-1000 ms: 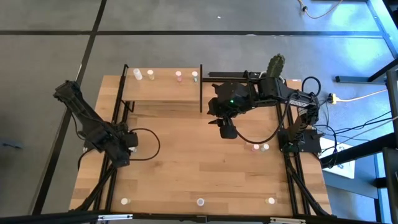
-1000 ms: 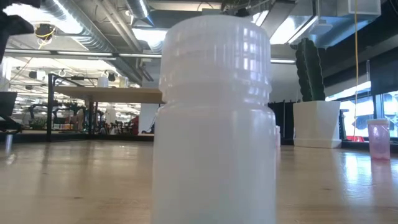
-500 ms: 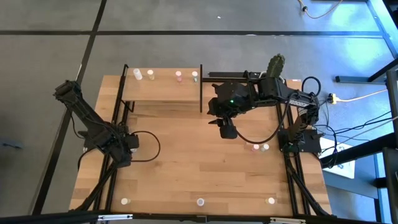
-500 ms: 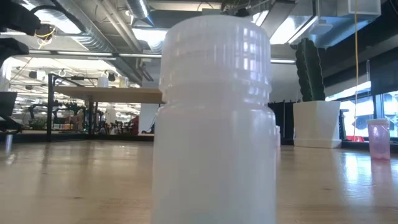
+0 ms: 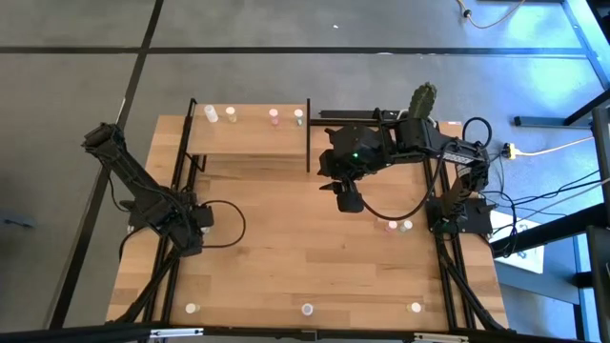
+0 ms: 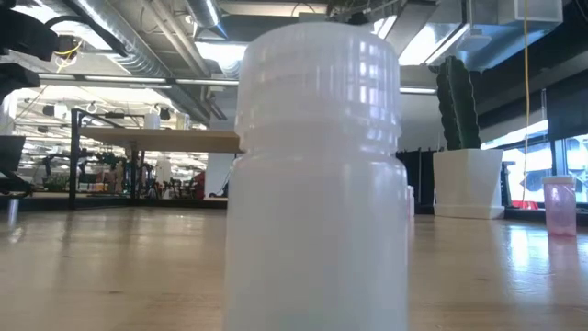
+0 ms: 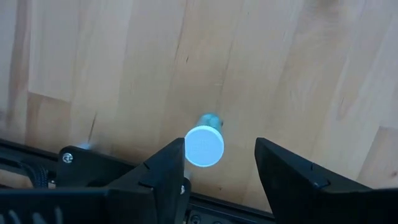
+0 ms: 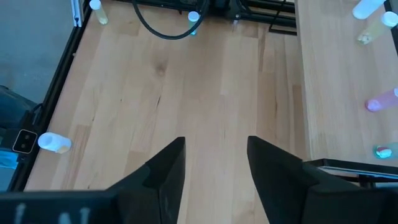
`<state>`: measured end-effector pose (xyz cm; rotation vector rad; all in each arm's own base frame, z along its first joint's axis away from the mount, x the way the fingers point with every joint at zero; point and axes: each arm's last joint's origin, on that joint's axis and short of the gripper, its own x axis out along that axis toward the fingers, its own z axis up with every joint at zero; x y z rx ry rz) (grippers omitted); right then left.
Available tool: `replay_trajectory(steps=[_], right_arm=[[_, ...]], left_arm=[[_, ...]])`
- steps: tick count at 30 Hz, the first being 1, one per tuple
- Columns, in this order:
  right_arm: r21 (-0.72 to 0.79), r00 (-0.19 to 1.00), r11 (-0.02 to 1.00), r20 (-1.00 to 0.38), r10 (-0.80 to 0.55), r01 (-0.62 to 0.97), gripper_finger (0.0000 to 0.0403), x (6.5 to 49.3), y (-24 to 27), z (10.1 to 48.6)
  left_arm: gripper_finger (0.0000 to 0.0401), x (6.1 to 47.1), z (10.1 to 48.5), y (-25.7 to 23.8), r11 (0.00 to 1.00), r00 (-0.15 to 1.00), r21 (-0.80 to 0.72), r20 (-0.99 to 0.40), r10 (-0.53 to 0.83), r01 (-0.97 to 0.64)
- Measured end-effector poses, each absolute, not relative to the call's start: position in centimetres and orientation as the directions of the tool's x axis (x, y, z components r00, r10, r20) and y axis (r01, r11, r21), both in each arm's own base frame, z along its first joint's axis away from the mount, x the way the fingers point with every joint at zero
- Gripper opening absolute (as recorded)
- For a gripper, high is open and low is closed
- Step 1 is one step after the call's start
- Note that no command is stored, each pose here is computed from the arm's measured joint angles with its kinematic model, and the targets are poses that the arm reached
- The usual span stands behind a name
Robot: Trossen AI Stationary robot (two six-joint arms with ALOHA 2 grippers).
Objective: Pick and place medicine bottles onto shelf by color
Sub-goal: Put the left green pill bottle on the shelf
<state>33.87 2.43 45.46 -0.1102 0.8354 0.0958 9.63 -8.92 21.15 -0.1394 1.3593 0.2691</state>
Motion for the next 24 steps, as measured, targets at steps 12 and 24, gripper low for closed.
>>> replay_trajectory(steps=[12,24], right_arm=[[-0.06,0.667,0.99,-0.743,0.042,-0.129,0.0174,33.9,2.4,45.5],[-0.061,0.667,0.99,-0.743,0.042,-0.129,0.0174,33.9,2.4,45.5]], left_arm=[[0.0189,9.6,20.3,-8.9,0.958,0.179,0.046,-0.979,0.1,-0.285],[0.0188,9.9,19.7,-9.2,0.95,0.148,0.083,-0.98,0.132,-0.301]])
